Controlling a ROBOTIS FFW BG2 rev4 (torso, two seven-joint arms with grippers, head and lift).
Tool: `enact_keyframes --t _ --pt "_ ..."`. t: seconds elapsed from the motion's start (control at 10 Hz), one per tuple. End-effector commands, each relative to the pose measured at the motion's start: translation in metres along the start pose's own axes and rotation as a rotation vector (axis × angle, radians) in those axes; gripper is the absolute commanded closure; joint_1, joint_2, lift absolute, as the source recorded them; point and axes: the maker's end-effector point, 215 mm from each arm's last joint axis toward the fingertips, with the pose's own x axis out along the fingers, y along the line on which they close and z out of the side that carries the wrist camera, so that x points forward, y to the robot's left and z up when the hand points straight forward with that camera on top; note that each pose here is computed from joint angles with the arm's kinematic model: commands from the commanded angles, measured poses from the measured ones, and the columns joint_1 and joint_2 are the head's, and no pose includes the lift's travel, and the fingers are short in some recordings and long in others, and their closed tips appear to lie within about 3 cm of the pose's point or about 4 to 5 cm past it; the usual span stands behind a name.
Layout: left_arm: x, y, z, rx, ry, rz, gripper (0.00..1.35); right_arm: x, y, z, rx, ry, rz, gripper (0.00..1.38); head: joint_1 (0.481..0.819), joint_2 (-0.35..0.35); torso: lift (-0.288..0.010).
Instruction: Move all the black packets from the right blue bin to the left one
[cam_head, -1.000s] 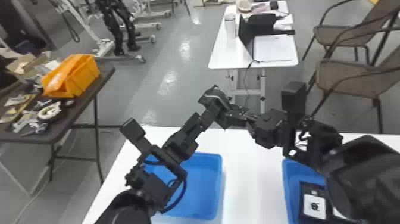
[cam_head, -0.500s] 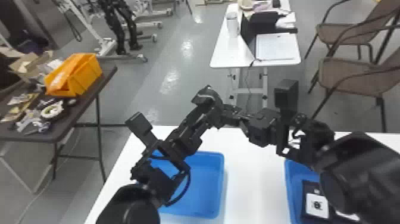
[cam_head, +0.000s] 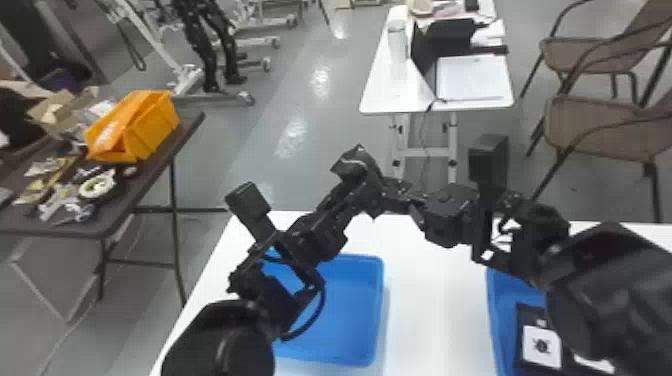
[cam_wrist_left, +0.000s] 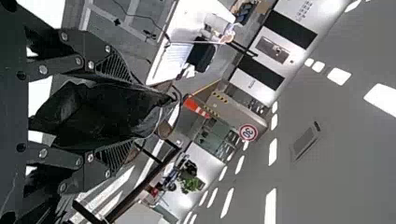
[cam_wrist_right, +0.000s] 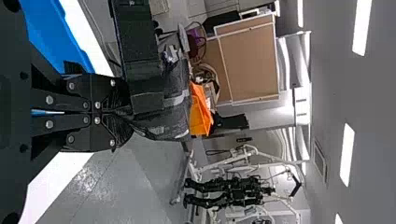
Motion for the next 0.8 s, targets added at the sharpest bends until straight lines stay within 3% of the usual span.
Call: enact_keyframes --t 0.0,0.2,0.3,0.4,0.5,0.7 --pt "-0.001 0.000 0.010 0.025 -0.044 0.005 1.26 0.001 0.001 -0.002 0.004 0.004 0.005 1.27 0.695 0.271 0.000" --pt "-0.007 0.003 0.023 0.035 -0.122 0.037 1.23 0.002 -0.001 -0.005 0.007 0.007 0.003 1.23 0.695 0.277 0.000" --pt "-0.013 0.009 0.028 0.045 -0.150 0.060 1.23 0.004 -0.002 -0.007 0.018 0.002 -0.001 0.75 0.693 0.284 0.000" --pt "-0.022 0.025 0.033 0.089 -0.160 0.099 1.23 0.000 -0.006 -0.009 0.022 -0.006 -0.014 0.17 0.692 0.287 0.000" --pt "-0.038 0.051 0.034 0.189 -0.155 0.172 1.23 -0.013 -0.019 -0.004 -0.001 -0.020 -0.058 0.02 0.692 0.300 0.000" --pt "-0.092 0.118 0.015 0.404 -0.084 0.381 1.22 -0.058 -0.053 -0.010 0.004 -0.024 -0.190 0.22 0.695 0.326 0.000"
